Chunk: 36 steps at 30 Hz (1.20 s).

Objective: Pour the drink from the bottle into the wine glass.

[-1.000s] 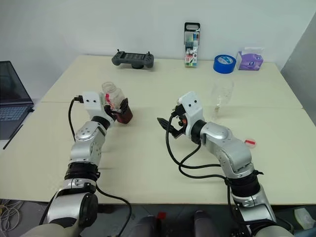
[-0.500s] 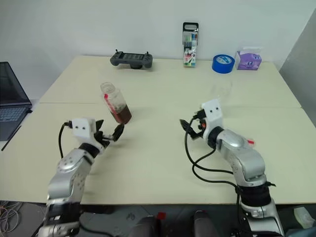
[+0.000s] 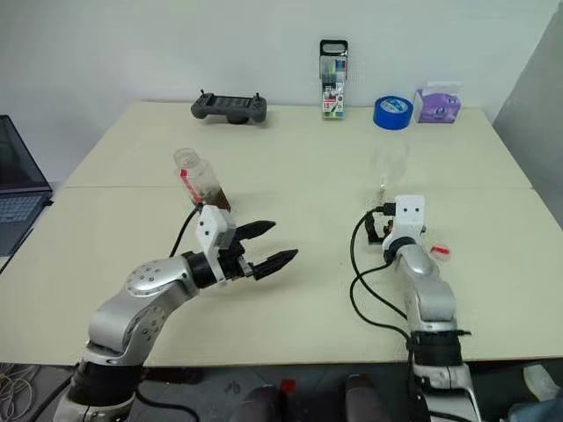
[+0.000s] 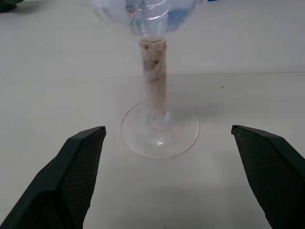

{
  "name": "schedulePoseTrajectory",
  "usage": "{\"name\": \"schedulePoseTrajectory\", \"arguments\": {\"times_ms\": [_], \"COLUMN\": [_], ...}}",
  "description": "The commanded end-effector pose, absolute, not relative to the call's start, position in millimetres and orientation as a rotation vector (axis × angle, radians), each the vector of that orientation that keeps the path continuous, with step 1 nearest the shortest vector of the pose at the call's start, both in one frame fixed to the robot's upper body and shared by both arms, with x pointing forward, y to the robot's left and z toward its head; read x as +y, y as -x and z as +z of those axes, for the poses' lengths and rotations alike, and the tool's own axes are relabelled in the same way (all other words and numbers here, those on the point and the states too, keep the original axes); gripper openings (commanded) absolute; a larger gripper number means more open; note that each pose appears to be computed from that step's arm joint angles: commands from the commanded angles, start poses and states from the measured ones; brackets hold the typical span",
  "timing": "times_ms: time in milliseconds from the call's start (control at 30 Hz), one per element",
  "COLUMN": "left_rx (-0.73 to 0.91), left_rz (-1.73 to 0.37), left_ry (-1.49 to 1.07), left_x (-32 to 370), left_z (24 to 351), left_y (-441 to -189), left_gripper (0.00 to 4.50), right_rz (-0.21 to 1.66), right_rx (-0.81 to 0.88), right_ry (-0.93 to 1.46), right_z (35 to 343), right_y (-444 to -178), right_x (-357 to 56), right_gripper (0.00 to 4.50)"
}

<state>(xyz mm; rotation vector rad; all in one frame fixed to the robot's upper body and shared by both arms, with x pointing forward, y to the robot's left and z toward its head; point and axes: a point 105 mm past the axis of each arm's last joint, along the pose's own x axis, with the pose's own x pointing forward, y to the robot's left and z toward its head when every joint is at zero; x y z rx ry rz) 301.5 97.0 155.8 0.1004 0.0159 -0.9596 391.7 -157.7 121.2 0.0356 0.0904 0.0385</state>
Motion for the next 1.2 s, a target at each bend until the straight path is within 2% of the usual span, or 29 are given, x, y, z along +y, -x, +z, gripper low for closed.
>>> {"name": "schedulePoseTrajectory", "arguments": {"times_ms": [33, 567, 667, 967, 1033, 1200], "left_rx": [0.010, 0.012, 0.012, 0.007, 0.007, 0.013], "left_rz": [-0.953, -0.901, -0.899, -0.887, -0.886, -0.860], "left_ry": [-0.100, -0.101, -0.102, -0.110, -0.110, -0.116], "left_x": [98, 108, 108, 108, 108, 119], "left_z": [157, 156, 156, 158, 158, 156], "left_y": [-303, -303, -304, -308, -309, -311], "left_gripper": [4.46, 4.46, 4.50, 4.50, 4.50, 4.50], "right_rz": [0.002, 0.035, 0.033, 0.027, 0.035, 0.152], "right_rx": [0.003, -0.123, -0.125, -0.163, -0.170, -0.235], "right_ry": [-0.057, -0.025, -0.018, 0.023, 0.037, 0.097], "right_z": [131, 135, 134, 144, 147, 164], "right_y": [-403, -432, -436, -445, -447, -439], "right_x": [-163, -157, -156, -155, -154, -138], "right_gripper": [4.50, 4.50, 3.93, 0.72, 0.14, 0.13]}}
